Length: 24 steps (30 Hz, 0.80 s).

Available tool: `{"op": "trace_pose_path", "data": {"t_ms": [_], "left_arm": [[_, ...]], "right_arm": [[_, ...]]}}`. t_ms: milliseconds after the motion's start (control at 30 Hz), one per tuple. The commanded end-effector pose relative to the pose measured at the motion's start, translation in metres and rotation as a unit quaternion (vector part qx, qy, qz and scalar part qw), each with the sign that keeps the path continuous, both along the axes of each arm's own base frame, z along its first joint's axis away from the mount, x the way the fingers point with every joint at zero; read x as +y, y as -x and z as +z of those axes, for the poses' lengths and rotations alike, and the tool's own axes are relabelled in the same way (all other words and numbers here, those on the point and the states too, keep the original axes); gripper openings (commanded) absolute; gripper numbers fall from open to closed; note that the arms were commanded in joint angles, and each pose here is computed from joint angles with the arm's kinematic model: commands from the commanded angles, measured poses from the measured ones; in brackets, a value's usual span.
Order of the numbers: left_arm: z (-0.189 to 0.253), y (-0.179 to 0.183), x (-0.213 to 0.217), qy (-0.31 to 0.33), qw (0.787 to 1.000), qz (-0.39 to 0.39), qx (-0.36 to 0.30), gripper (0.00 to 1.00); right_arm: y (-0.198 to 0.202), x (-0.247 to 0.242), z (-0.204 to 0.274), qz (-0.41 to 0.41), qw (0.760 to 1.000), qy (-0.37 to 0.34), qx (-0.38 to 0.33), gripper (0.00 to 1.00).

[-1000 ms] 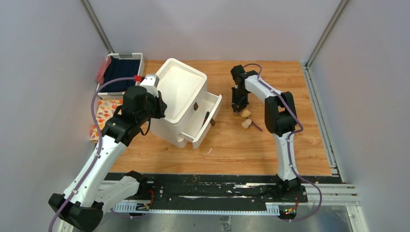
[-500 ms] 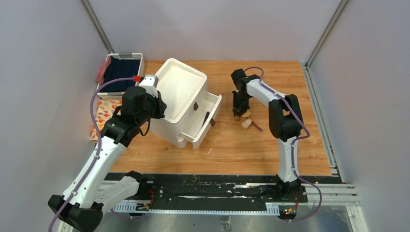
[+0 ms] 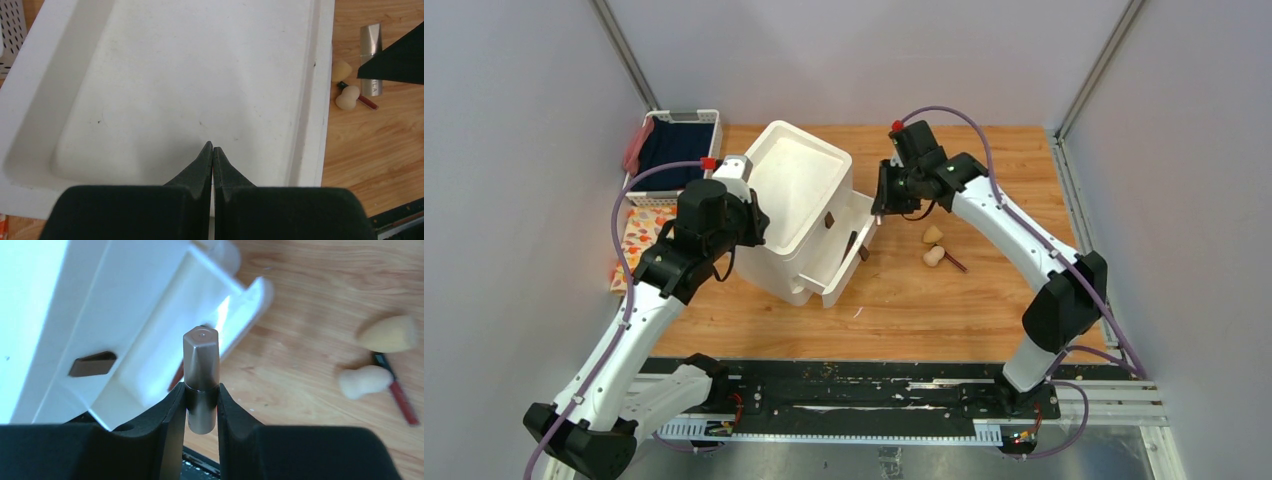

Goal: Organize the makeup

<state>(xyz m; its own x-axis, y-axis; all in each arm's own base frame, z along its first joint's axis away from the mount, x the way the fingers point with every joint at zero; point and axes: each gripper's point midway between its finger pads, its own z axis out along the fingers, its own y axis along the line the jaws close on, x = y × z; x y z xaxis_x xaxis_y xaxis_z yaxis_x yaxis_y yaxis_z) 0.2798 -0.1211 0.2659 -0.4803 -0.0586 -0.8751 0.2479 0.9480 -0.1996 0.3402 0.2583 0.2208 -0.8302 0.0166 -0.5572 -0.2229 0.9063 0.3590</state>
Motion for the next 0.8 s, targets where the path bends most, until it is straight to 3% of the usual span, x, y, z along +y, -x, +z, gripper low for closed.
{"op": "trace_pose_path", "data": {"t_ms": [0,433,500,567,700,767], "left_arm": [[0.002,0.004,-0.003,0.008,1.0,-0.006,-0.003,0.0],[0.006,0.008,0.002,0.002,1.0,-0.001,-0.011,0.0],[0.007,0.008,0.002,0.002,1.0,-0.001,-0.011,0.0],[0.007,0.008,0.002,0.002,1.0,-0.002,-0.012,0.0],[0.007,0.008,0.003,0.001,1.0,-0.001,-0.011,0.0],[0.006,0.008,0.002,0.001,1.0,-0.001,-0.01,0.0]], "right_arm": [[0.028,0.051,-0.004,0.06,0.996,-0.05,0.037,0.0],[0.065,0.123,-0.036,0.127,0.987,-0.056,0.081,0.02],[0.067,0.127,-0.046,0.129,0.986,-0.05,0.092,0.2],[0.069,0.128,-0.052,0.128,0.985,-0.046,0.101,0.31],[0.068,0.127,-0.05,0.133,0.986,-0.038,0.089,0.44],[0.066,0.125,-0.044,0.136,0.987,-0.031,0.077,0.45]]}}
